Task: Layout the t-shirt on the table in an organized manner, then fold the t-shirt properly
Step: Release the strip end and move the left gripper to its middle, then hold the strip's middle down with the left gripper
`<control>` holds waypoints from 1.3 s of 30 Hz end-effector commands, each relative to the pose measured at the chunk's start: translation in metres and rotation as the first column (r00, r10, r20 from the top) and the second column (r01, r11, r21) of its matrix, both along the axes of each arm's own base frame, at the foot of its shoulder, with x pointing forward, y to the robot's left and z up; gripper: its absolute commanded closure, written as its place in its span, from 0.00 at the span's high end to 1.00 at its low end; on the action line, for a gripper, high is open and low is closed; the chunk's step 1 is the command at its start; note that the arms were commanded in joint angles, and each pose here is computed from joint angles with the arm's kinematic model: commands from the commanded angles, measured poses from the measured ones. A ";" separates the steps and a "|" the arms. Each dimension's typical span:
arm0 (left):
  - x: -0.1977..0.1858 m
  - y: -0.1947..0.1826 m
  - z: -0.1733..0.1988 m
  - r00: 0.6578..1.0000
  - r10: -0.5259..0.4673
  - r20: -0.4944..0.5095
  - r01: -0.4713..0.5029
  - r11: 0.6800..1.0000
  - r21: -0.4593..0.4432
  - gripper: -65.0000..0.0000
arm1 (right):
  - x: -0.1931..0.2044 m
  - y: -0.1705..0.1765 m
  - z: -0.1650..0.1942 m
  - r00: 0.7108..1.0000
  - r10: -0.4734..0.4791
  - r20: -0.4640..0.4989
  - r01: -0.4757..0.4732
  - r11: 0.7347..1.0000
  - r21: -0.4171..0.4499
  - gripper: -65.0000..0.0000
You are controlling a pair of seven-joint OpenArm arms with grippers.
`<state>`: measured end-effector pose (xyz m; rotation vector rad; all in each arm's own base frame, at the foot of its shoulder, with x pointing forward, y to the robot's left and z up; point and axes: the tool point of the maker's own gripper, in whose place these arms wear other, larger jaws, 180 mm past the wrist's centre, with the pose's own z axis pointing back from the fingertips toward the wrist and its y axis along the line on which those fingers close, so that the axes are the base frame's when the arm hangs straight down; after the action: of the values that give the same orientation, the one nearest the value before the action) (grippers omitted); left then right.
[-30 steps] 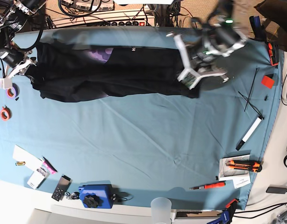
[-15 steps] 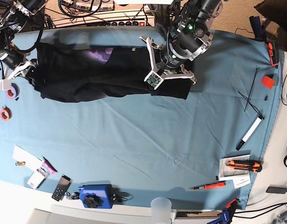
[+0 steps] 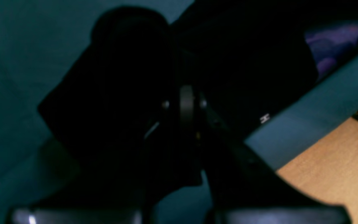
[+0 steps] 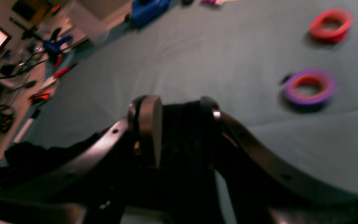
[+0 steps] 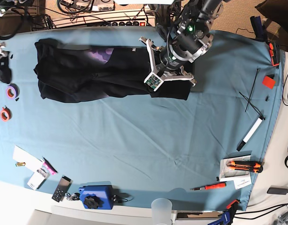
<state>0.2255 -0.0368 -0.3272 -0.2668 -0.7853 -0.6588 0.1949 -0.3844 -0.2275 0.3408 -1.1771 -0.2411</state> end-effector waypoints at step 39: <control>0.025 -0.017 0.065 0.976 0.080 0.202 -0.067 0.995 -0.069 0.49 | 0.006 -0.007 0.029 0.998 0.023 0.060 -0.019 0.998 -0.057 0.33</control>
<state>0.2497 -0.0478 -0.2727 -0.1962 -0.9737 -0.5956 0.1964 -0.3886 -0.2204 0.3247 -1.1806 -0.2208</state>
